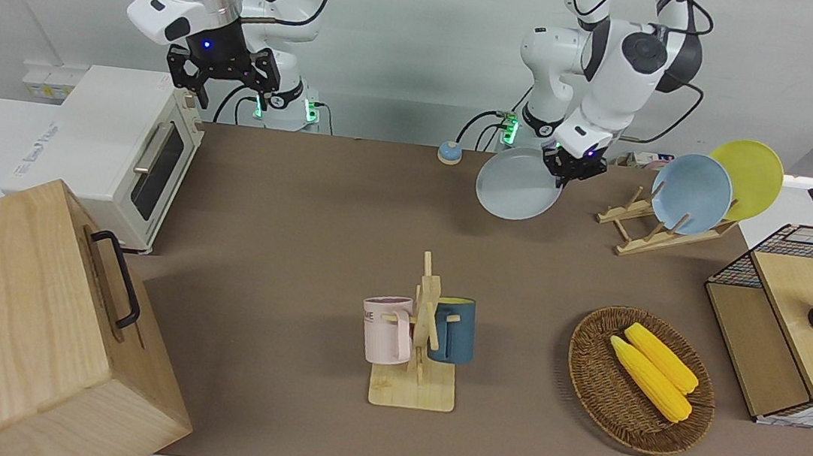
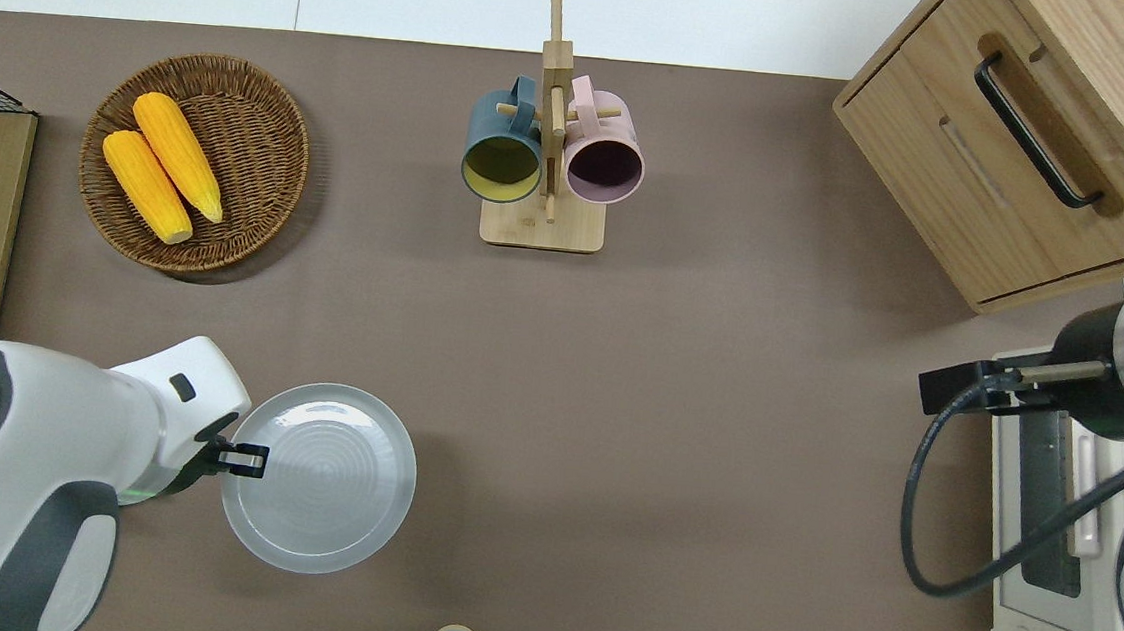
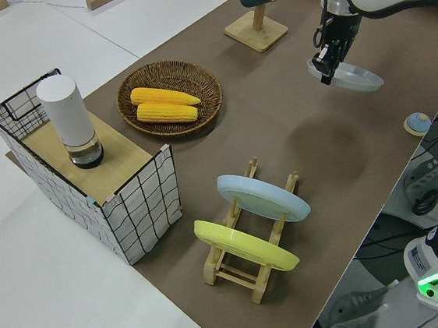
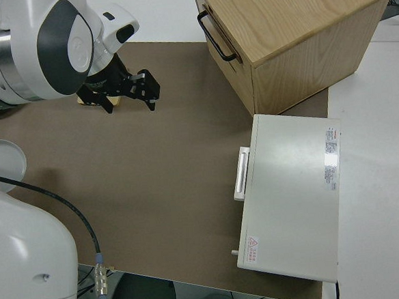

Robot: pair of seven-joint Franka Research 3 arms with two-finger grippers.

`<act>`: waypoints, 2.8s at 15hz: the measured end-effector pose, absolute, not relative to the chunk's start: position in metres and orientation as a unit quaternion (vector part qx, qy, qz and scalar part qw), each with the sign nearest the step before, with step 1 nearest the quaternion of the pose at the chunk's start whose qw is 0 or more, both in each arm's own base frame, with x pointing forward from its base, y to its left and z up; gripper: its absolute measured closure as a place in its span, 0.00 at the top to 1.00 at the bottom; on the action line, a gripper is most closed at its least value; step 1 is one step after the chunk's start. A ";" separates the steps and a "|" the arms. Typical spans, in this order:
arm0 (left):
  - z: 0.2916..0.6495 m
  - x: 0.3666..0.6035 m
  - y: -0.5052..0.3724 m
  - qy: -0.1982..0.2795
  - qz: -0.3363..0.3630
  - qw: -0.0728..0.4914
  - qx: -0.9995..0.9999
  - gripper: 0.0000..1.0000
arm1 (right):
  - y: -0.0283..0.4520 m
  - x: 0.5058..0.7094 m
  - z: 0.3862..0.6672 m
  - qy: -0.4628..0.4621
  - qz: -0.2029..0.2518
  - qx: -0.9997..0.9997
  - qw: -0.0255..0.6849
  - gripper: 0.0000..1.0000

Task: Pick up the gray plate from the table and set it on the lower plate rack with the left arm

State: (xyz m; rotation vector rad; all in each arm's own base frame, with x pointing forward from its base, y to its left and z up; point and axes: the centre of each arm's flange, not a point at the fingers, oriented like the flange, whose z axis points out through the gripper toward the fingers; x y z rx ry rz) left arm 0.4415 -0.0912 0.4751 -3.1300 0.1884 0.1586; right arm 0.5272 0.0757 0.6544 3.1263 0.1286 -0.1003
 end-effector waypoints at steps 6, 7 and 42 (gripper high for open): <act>0.531 0.447 -0.079 0.058 0.056 0.029 -0.996 0.04 | 0.076 0.527 0.654 0.041 -0.032 0.999 0.006 0.99; 0.537 0.447 -0.077 0.058 0.055 0.043 -0.996 0.04 | 0.076 0.527 0.654 0.041 -0.032 0.999 0.006 0.99; 0.500 0.458 0.022 -0.047 0.031 0.403 -0.914 0.04 | 0.076 0.527 0.654 0.041 -0.032 0.999 0.006 0.99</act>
